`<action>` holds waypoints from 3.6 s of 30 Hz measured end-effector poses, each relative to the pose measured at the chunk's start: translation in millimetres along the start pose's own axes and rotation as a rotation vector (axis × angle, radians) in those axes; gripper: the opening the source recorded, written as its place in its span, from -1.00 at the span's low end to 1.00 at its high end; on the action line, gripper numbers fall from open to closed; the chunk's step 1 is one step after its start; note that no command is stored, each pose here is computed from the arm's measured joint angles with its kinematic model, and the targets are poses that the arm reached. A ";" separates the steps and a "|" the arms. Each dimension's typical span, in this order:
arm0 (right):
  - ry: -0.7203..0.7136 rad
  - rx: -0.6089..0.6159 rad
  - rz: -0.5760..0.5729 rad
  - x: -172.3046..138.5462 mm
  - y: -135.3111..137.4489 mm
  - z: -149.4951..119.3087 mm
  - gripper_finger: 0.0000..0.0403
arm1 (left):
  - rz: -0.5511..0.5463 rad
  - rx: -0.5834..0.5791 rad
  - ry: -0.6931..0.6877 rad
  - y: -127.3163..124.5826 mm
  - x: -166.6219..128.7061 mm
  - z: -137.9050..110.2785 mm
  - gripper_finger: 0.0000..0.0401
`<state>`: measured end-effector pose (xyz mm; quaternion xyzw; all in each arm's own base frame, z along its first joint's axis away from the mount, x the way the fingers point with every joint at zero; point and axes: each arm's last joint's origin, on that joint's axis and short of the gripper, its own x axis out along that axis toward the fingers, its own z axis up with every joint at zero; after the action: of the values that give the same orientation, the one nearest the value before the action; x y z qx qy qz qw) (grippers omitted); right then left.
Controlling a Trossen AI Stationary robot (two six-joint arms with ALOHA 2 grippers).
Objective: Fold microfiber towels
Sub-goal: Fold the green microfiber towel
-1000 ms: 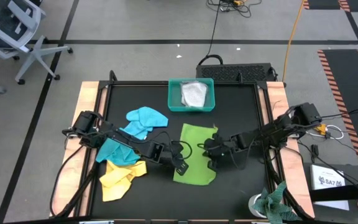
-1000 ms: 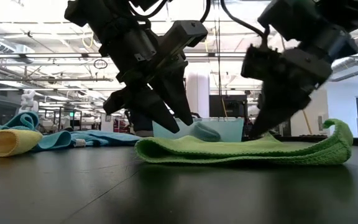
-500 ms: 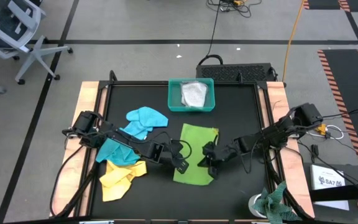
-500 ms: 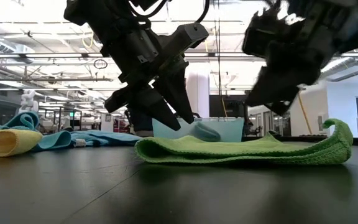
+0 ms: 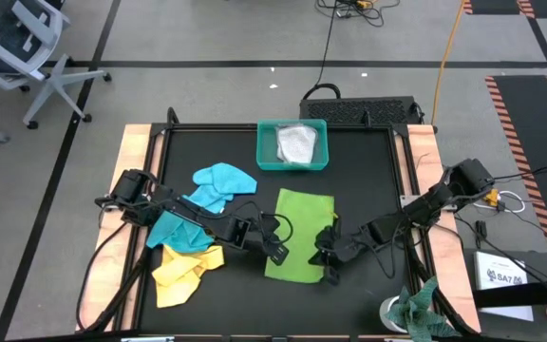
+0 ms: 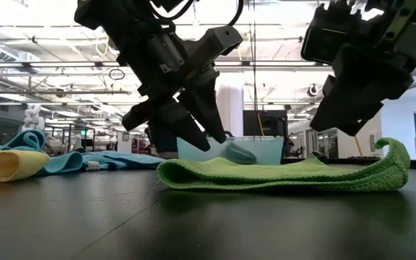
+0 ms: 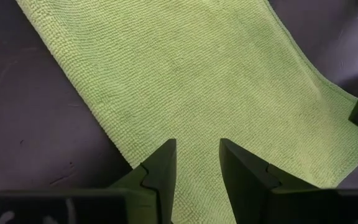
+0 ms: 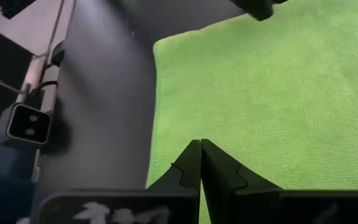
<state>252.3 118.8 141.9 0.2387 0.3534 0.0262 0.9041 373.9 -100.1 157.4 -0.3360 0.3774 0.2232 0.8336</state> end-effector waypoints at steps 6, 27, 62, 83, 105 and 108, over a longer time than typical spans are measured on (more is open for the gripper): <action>0.015 0.029 -0.026 4.8 0.1 -7.4 -1.00 | 0.001 -0.003 0.000 0.1 0.0 0.0 -0.39; 0.256 0.050 0.056 15.3 17.4 -52.7 -1.00 | 0.001 -0.004 0.002 0.1 0.0 -0.1 -0.39; 0.262 -0.146 0.106 -52.2 79.1 27.4 -1.00 | -0.198 0.791 -0.029 -99.4 -81.8 -18.1 -0.97; 0.584 -0.246 -0.043 -27.6 89.6 -7.2 -1.00 | -0.176 0.865 0.192 -93.6 -51.7 -53.0 -0.89; 0.553 -0.314 0.120 -23.7 98.5 -1.9 -0.50 | -0.268 1.449 0.040 -110.2 -42.7 -91.5 -0.32; 0.520 -0.341 0.095 -22.1 97.9 -1.1 -0.48 | -0.207 1.484 0.008 -108.5 -40.6 -88.8 -0.29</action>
<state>246.9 201.1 199.2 0.0854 0.5517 0.1873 0.8082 374.3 -242.8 188.1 0.2798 0.3985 -0.1705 0.8566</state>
